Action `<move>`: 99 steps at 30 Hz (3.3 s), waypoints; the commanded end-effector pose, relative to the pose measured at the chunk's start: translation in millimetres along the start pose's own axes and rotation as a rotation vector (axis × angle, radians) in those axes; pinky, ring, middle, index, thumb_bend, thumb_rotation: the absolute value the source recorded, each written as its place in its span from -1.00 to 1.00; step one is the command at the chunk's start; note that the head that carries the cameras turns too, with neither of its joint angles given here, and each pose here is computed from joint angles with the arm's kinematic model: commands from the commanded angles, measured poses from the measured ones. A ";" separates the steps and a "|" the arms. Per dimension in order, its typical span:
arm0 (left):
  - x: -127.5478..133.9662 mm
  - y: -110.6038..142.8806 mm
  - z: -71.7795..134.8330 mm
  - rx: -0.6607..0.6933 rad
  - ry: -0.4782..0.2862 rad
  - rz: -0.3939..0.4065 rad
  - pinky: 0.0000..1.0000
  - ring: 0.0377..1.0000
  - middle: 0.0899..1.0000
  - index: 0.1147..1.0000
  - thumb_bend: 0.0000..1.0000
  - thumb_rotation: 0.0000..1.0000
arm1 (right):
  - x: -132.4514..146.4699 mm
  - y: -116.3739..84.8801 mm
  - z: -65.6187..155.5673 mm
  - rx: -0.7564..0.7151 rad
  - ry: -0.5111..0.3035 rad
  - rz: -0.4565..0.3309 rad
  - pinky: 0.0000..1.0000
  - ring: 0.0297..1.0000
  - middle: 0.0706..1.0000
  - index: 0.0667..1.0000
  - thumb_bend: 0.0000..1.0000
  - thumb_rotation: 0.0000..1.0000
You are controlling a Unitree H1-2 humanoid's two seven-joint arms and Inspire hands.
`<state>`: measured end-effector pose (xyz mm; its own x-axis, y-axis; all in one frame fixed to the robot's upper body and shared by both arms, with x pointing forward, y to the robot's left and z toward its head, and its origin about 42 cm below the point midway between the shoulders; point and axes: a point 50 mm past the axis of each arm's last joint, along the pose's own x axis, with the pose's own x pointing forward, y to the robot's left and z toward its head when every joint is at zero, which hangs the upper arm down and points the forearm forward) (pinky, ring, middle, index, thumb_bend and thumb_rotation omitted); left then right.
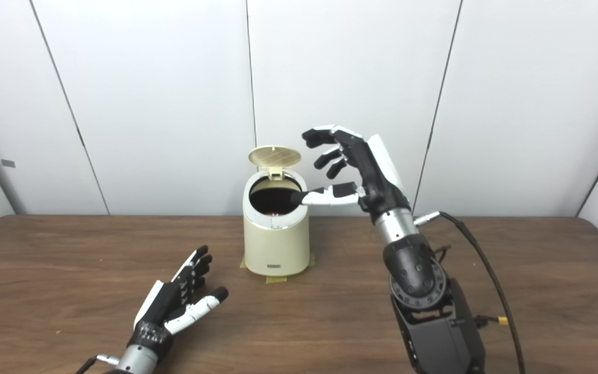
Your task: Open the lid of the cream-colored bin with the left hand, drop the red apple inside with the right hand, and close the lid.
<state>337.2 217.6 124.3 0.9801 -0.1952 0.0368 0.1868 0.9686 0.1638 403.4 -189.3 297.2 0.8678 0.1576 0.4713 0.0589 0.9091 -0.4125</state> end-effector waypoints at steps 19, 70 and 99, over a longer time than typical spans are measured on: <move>14.0 7.4 24.2 0.009 -0.117 -0.003 0.84 0.91 0.94 1.00 0.54 -0.19 | -130.9 -18.2 -59.5 0.287 0.147 -0.141 0.01 0.21 0.50 0.51 0.60 -0.52; 172.5 21.2 254.0 0.902 -0.264 -0.174 0.89 0.96 0.81 0.65 0.90 -0.07 | -126.9 -4.0 -73.7 0.297 0.145 -0.128 -0.11 0.17 0.52 0.41 0.59 -0.53; 137.0 22.1 234.9 0.957 -0.214 -0.326 1.00 1.00 0.82 0.67 0.91 -0.03 | -122.1 -3.5 -70.0 0.286 0.142 -0.180 -0.15 0.09 0.48 0.38 0.52 -0.55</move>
<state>459.8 174.3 335.0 0.8421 -0.5364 -0.0556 0.2843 0.3541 0.8909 323.2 -242.6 160.1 0.9559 -0.0600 0.2874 0.0931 0.9903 -0.1030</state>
